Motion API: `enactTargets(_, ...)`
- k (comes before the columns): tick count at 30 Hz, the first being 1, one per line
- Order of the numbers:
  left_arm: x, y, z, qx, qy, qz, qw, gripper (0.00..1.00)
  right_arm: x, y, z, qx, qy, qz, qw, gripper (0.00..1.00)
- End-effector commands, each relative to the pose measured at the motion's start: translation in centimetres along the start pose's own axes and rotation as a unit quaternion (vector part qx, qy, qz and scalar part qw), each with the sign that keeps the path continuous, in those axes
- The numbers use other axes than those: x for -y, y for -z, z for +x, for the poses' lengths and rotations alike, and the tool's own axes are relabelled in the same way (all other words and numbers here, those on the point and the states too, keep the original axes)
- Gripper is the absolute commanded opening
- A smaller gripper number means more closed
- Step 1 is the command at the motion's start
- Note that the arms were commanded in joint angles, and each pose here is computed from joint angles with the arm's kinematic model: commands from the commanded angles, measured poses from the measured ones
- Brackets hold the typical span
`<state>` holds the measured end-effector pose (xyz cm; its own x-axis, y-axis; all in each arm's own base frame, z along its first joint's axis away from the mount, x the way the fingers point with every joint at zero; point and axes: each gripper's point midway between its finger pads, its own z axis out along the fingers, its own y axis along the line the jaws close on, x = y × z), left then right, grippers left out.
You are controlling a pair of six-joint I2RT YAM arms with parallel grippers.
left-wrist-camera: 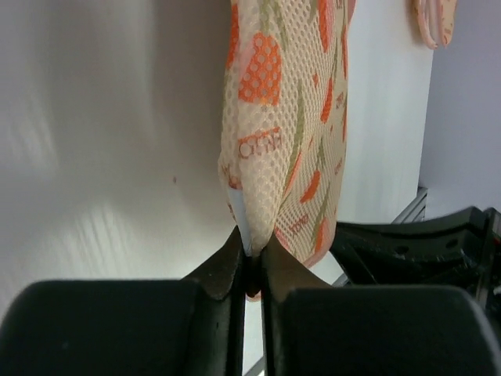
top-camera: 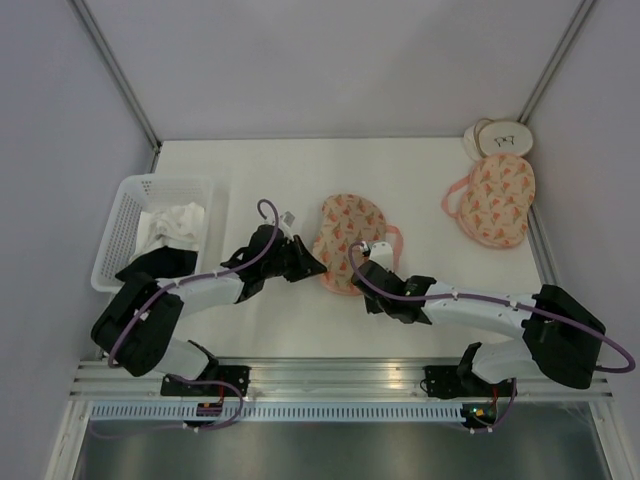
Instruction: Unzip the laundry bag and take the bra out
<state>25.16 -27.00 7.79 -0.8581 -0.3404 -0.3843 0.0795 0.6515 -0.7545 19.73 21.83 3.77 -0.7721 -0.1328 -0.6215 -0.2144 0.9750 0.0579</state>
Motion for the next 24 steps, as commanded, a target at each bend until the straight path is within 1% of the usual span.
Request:
enactTargets(1,3.0,-1.8,-4.7,0.052,-0.108,0.046,0.992,0.13,0.1,1.3,-1.9,0.029,0.000,-0.005,1.000,0.00)
enactTargets(2,2.5,-2.7,-4.5,0.041,-0.104,0.039,0.993,0.21,-0.2,1.5,-2.1,0.031,0.001,-0.014,0.999,0.00)
enactTargets(3,3.7,-3.0,-5.6,0.048,-0.105,0.048,0.992,0.43,-0.6,1.8,-2.4,0.035,0.000,-0.027,0.999,0.00)
enactTargets(4,3.8,-3.3,-5.8,0.047,-0.099,0.045,0.993,0.52,-1.0,1.9,-2.6,0.037,0.000,-0.037,0.999,0.00)
enactTargets(5,2.9,-3.4,-5.7,0.043,-0.085,0.019,0.995,0.57,-1.5,2.0,-2.6,0.037,0.002,-0.050,0.998,0.00)
enactTargets(6,3.1,-3.3,-5.9,0.047,-0.074,0.007,0.996,0.62,-1.9,2.2,-3.0,0.041,0.003,-0.059,0.997,0.01)
enactTargets(7,2.6,-3.0,-5.9,0.051,-0.067,-0.013,0.996,0.64,-2.5,2.3,-2.9,0.035,0.006,-0.075,0.997,0.00)
enactTargets(8,1.3,-2.6,-6.4,0.074,-0.057,-0.052,0.994,0.67,-3.0,2.4,-2.8,0.033,0.008,-0.089,0.995,0.01)
enactTargets(9,0.5,-1.4,-5.6,0.069,-0.038,-0.080,0.994,0.73,-3.9,2.5,-3.3,0.039,0.009,-0.108,0.993,0.01)
enactTargets(11,-0.3,-0.1,-5.2,0.078,-0.018,-0.098,0.992,0.75,-6.2,3.1,-2.8,0.022,0.024,-0.174,0.984,0.00)
enactTargets(12,-0.6,0.9,-4.3,0.079,0.005,-0.093,0.992,0.76,-7.5,3.3,-3.1,0.031,0.025,-0.208,0.977,0.00)
enactTargets(13,-0.5,1.4,-3.8,0.079,0.014,-0.088,0.993,0.77,-9.1,4.1,-2.6,0.017,0.041,-0.257,0.965,0.00)
enactTargets(14,-1.2,1.7,-2.4,0.065,0.023,-0.086,0.994,0.78,-9.9,4.3,-2.3,0.011,0.047,-0.280,0.959,0.00)
enactTargets(15,0.0,2.1,-2.0,0.064,0.035,-0.061,0.995,0.78,-10.8,4.7,-2.7,0.018,0.049,-0.301,0.952,0.00)
enactTargets(16,0.2,2.3,-1.4,0.055,0.046,-0.052,0.996,0.78,-11.1,4.8,-2.9,0.019,0.052,-0.309,0.950,0.00)
enactTargets(17,0.3,2.4,-0.1,0.033,0.065,-0.041,0.997,0.79,-11.3,4.7,-2.9,0.019,0.054,-0.310,0.949,0.00)
enactTargets(18,1.1,2.6,0.4,0.027,0.069,-0.021,0.997,0.79,-11.5,4.8,-3.3,0.024,0.055,-0.313,0.948,0.00)
enactTargets(20,1.4,2.6,2.0,0.006,0.083,-0.006,0.997,0.78,-11.8,4.6,-3.2,0.021,0.061,-0.317,0.946,0.00)
enactTargets(21,1.9,2.5,2.6,-0.001,0.093,0.004,0.996,0.79,-12.0,4.7,-3.0,0.015,0.062,-0.324,0.944,0.00)
enactTargets(24,2.4,1.9,3.8,-0.025,0.113,0.022,0.993,0.77,-12.6,4.5,-3.5,0.029,0.057,-0.333,0.941,0.01)
